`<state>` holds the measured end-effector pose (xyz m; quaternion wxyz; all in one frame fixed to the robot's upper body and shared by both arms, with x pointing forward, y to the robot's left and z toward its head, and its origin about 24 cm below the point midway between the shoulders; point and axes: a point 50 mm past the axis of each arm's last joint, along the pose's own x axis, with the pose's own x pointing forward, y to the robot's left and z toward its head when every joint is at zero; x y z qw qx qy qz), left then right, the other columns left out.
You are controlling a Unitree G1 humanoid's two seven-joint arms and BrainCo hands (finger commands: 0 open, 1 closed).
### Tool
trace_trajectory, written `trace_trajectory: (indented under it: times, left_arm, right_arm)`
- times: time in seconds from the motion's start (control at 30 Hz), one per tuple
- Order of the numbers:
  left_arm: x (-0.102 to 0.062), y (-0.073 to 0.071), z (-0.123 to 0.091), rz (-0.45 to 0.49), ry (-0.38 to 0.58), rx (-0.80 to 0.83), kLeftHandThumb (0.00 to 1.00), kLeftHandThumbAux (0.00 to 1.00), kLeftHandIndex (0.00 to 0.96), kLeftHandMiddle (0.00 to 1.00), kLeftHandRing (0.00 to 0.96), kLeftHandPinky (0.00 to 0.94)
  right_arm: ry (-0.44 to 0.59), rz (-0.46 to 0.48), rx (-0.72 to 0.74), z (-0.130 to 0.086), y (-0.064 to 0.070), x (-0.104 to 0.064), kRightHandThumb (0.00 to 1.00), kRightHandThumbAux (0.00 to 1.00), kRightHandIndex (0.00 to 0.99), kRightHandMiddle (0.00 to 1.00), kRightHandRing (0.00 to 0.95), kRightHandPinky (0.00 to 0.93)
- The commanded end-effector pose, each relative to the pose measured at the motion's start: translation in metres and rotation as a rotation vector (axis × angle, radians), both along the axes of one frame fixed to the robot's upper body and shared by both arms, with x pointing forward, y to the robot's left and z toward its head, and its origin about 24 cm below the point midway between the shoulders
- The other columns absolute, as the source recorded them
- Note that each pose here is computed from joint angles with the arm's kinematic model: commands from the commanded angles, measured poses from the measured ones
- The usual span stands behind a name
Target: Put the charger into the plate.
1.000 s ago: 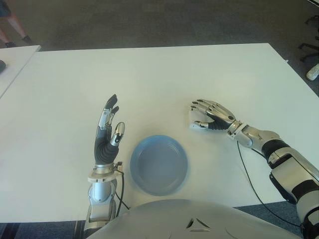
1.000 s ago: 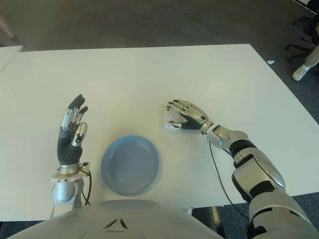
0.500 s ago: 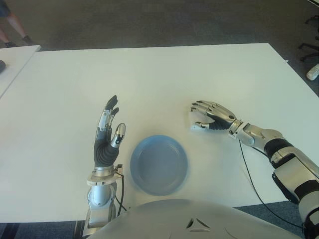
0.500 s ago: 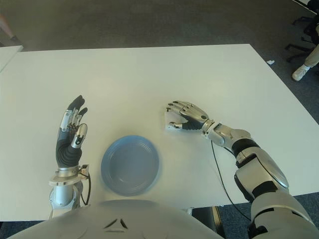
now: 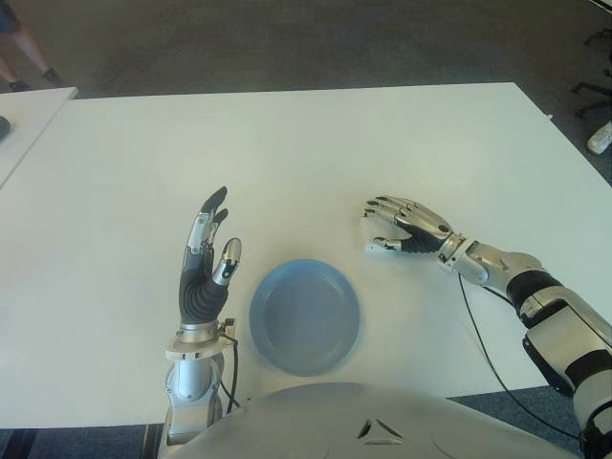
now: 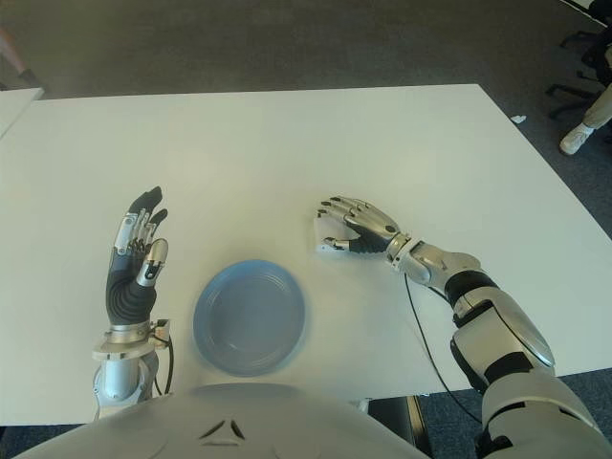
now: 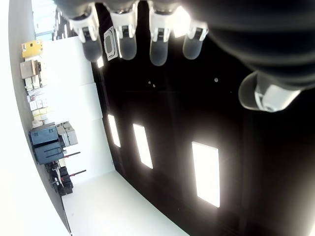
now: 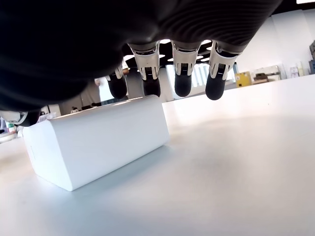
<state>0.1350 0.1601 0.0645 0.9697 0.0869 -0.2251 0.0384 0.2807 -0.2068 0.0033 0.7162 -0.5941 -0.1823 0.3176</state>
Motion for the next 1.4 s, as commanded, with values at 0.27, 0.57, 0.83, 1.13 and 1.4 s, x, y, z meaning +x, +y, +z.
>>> trace_trajectory:
  times: [0.27,0.57,0.83,1.13,1.4]
  left_arm:
    - [-0.002,0.003,-0.002,0.015,0.028,-0.018,0.228,0.351,0.092,0.099,0.056,0.044]
    - [0.0,0.007,-0.006,0.011,0.036,-0.005,0.235,0.342,0.087,0.086,0.049,0.044]
    - [0.002,0.01,-0.013,-0.002,0.058,-0.004,0.293,0.301,0.085,0.065,0.025,0.01]
    - [0.003,0.012,-0.016,-0.025,0.058,0.024,0.306,0.256,0.071,0.045,0.007,0.0]
    - [0.005,0.014,-0.019,-0.031,0.068,0.026,0.31,0.241,0.076,0.04,0.003,0.003]
  right_arm:
    - [0.05,-0.006,0.006,-0.013,0.005,-0.008,0.338,0.167,0.0,0.0,0.0,0.0]
    - [-0.011,-0.004,0.072,-0.007,0.014,-0.004,0.32,0.177,0.0,0.0,0.0,0.0]
    - [-0.068,0.005,0.144,0.001,0.022,-0.001,0.324,0.164,0.0,0.0,0.0,0.0]
    - [-0.092,0.005,0.219,0.007,0.027,0.0,0.313,0.149,0.0,0.0,0.0,0.0]
    - [-0.096,0.024,0.233,0.011,0.027,0.0,0.301,0.151,0.0,0.0,0.0,0.0]
